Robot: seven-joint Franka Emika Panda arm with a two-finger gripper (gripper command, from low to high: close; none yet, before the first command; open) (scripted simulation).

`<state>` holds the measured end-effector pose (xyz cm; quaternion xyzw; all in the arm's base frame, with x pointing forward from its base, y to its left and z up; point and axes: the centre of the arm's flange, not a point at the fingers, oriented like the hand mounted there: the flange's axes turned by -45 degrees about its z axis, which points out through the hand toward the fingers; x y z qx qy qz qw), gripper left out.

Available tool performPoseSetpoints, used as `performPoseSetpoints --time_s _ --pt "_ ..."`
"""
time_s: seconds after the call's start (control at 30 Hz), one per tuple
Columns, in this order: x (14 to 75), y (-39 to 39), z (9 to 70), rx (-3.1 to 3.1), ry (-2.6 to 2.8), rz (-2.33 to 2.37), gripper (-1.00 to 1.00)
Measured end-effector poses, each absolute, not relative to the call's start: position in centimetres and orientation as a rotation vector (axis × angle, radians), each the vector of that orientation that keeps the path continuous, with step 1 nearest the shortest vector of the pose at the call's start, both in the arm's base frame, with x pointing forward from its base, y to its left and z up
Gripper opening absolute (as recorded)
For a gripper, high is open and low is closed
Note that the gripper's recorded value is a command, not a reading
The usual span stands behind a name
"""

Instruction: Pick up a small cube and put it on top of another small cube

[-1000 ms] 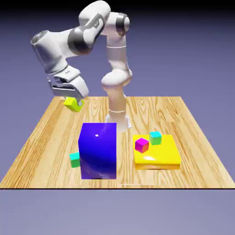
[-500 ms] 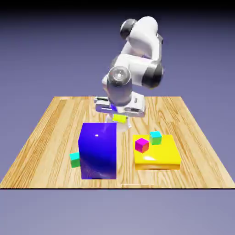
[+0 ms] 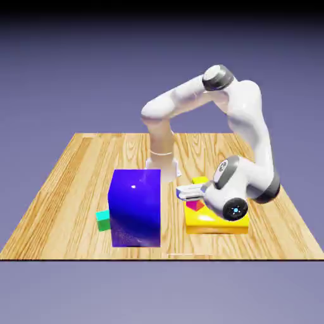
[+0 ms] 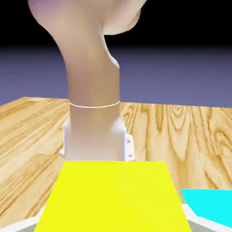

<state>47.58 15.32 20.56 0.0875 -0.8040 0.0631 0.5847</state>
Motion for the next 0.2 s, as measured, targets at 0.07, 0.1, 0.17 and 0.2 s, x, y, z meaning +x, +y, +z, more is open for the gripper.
performPoseSetpoints --time_s 0.07,0.1,0.17,0.2 --pt "46.0 15.0 19.3 0.204 -1.876 0.148 -1.00" --pt "45.1 14.8 18.8 0.204 -1.876 0.149 -1.00" --pt "44.5 14.6 18.3 0.202 -1.876 0.148 1.00" --pt "44.5 14.6 18.3 0.202 -1.876 0.148 1.00"
